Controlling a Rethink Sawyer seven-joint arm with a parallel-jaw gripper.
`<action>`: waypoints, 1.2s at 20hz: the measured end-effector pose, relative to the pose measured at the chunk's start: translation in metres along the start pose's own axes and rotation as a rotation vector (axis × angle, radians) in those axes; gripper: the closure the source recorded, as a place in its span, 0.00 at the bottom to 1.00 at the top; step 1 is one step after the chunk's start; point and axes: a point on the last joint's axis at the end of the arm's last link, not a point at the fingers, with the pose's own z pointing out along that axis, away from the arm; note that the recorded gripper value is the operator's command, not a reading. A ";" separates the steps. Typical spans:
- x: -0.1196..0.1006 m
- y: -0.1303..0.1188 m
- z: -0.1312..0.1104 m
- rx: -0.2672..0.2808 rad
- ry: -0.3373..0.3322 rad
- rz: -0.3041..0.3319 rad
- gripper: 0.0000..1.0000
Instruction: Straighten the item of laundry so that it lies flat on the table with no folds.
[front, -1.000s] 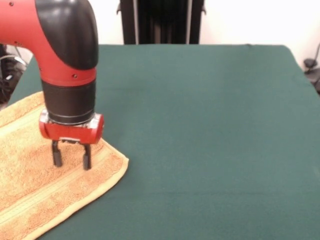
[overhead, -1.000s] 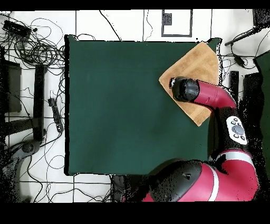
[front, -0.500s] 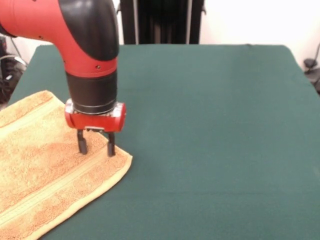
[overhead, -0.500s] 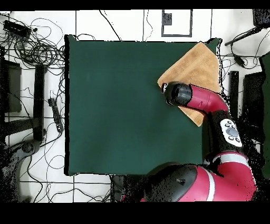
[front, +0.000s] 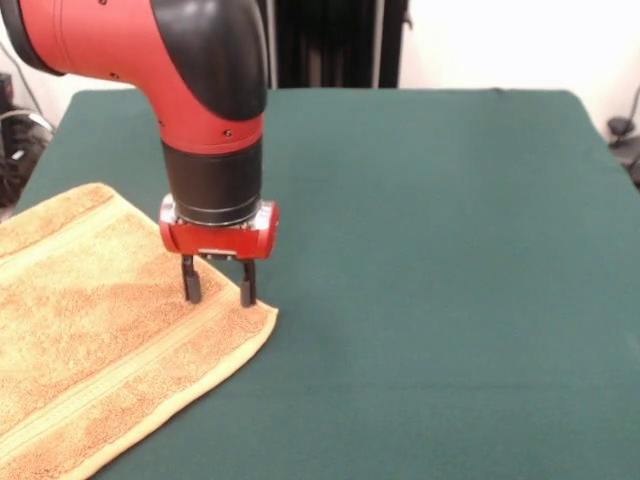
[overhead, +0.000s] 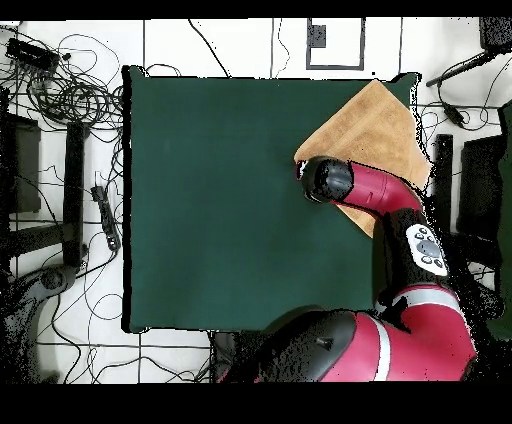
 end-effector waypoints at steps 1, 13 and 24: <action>0.000 0.000 0.000 -0.002 0.001 0.004 0.00; 0.000 -0.002 0.000 -0.016 0.006 0.032 0.00; 0.001 0.001 0.000 -0.040 0.017 0.071 0.00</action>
